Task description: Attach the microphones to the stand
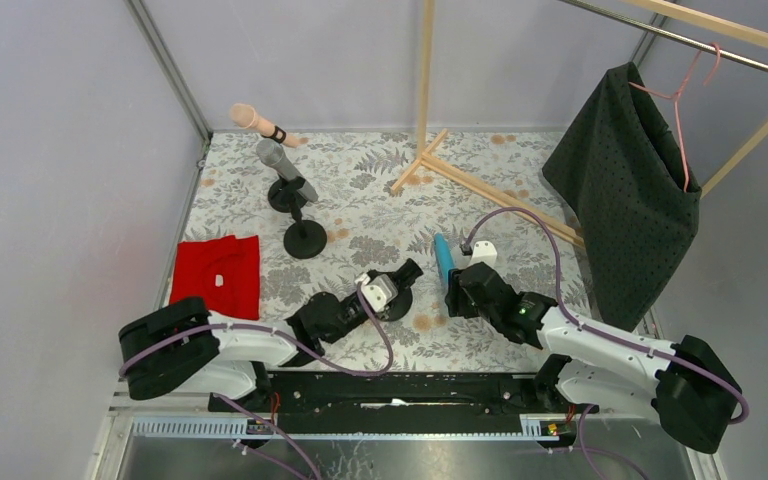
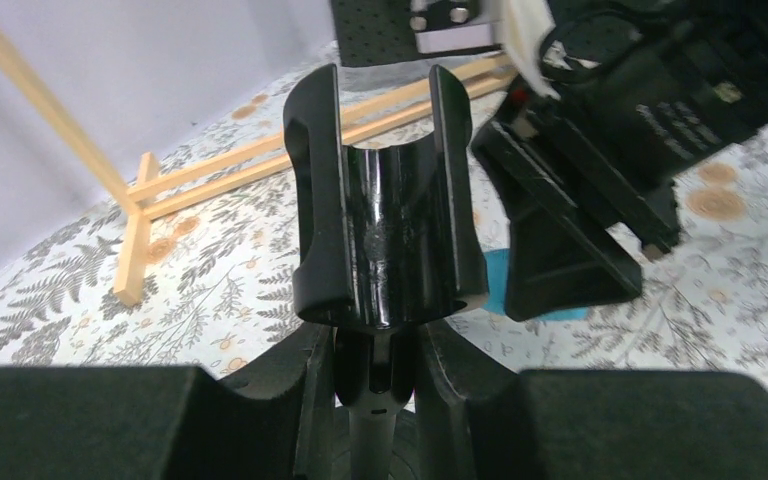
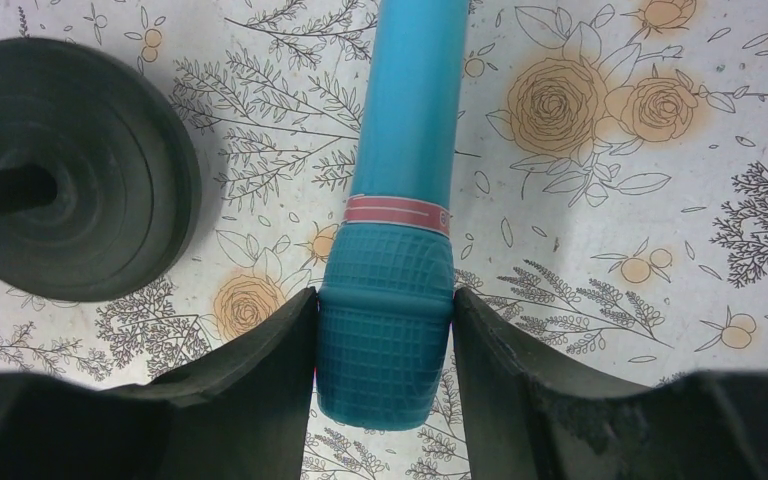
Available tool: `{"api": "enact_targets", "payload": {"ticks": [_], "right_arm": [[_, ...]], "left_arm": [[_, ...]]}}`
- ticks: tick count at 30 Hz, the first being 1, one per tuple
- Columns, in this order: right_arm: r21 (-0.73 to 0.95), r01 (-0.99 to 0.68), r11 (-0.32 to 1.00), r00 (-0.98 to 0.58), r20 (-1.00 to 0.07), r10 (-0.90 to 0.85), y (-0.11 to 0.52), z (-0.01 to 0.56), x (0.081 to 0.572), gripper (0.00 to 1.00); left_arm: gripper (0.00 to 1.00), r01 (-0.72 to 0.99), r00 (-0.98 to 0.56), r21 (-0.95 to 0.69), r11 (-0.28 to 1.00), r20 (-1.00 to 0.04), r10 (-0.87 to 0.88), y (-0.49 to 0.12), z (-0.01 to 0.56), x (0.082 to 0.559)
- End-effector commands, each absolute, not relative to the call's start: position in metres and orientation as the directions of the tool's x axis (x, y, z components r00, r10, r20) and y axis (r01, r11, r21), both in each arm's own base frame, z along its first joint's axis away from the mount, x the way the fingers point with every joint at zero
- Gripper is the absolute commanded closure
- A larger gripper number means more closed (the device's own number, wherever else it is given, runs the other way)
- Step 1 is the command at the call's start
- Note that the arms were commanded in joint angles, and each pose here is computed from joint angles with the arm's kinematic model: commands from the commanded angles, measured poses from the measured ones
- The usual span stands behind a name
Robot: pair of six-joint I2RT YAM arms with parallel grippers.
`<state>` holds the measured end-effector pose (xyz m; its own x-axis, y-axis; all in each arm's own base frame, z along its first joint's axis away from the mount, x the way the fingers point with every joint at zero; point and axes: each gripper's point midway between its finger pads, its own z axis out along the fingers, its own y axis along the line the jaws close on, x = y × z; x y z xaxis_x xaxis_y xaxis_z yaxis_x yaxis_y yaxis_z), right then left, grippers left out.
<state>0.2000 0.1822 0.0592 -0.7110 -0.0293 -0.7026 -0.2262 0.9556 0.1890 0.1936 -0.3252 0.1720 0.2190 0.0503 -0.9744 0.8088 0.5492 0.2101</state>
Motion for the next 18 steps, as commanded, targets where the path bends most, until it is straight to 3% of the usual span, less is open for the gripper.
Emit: {"api": "enact_targets", "payload": {"ticks": [1, 10, 13, 15, 18], "right_arm": [[0.205, -0.214, 0.955, -0.721, -0.693, -0.013, 0.185, 0.06, 0.199, 0.66], [0.202, -0.201, 0.959, -0.74, -0.673, -0.013, 0.186, 0.052, 0.197, 0.63], [0.197, -0.207, 0.958, -0.746, -0.665, -0.024, 0.188, 0.051, 0.197, 0.59], [0.189, -0.212, 0.959, -0.75, -0.661, -0.035, 0.19, 0.05, 0.198, 0.56], [0.172, -0.212, 0.962, -0.757, -0.651, -0.051, 0.19, 0.046, 0.199, 0.53]], "left_arm": [[0.97, 0.729, 0.313, 0.103, 0.676, -0.929, -0.196, -0.315, 0.249, 0.221], [0.92, 0.716, 0.24, 0.02, 0.698, -0.946, -0.219, -0.301, 0.224, 0.234], [0.83, 0.712, 0.218, -0.004, 0.702, -0.949, -0.226, -0.297, 0.215, 0.233], [0.71, 0.705, 0.2, -0.028, 0.708, -0.951, -0.237, -0.292, 0.209, 0.232], [0.66, 0.701, 0.17, -0.066, 0.71, -0.952, -0.256, -0.284, 0.2, 0.229]]}}
